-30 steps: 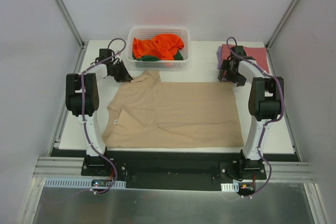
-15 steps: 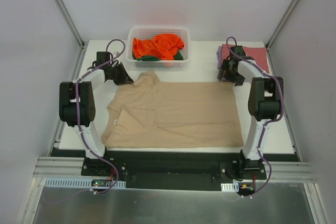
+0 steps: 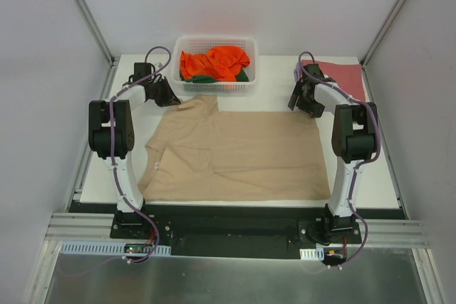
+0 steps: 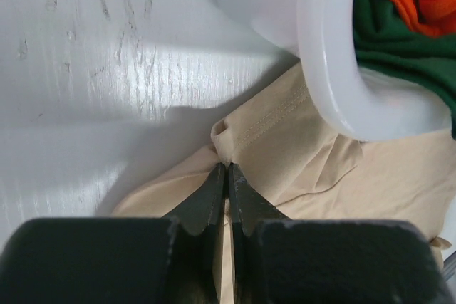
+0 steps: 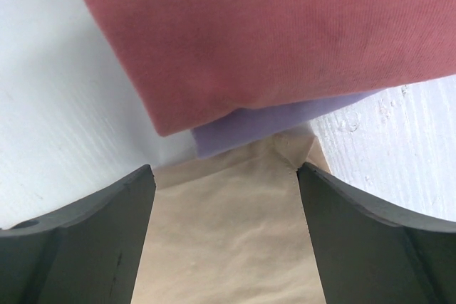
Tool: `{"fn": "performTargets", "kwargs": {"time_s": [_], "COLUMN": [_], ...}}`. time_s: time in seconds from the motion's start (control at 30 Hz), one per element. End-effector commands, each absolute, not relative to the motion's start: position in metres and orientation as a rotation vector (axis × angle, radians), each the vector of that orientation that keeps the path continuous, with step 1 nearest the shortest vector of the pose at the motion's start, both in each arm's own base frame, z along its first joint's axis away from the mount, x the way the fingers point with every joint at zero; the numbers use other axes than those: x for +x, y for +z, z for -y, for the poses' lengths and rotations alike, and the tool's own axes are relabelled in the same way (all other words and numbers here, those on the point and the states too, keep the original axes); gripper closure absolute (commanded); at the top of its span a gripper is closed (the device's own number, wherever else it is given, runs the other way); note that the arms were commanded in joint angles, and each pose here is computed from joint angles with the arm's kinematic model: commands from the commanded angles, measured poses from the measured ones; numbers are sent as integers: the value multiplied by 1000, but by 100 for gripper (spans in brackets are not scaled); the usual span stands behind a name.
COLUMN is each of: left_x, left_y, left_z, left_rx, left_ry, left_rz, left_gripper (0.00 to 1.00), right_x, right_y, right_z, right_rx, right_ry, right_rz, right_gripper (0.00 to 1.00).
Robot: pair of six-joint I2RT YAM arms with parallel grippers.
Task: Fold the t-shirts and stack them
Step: Grap the side of the flattened tshirt furthest away from the robot with both arms
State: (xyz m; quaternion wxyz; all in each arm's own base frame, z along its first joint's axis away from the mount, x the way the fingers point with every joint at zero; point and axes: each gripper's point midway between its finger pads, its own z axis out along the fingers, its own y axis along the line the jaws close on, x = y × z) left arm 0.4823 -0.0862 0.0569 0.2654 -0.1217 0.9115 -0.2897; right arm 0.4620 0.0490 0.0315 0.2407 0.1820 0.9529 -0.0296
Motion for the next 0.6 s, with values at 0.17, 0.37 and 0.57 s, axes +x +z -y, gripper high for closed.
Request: {"fn": "performTargets", "kwargs": {"time_s": [0.17, 0.37, 0.57], "left_x": [479, 457, 453], "left_y": [76, 78, 88], "left_z": [89, 89, 91], "left_rx": [-257, -267, -237], "left_ry": [-791, -787, -801], "left_rz": [-2422, -2421, -2397], "left_gripper": [100, 100, 100], "right_x": [462, 464, 466], "right_y": [21, 17, 18], "right_z": [-39, -44, -48], "right_rx": [578, 559, 541], "right_ry": [-152, -136, -141], "right_rz": [-2593, -2604, -2619], "right_gripper": [22, 30, 62]}}
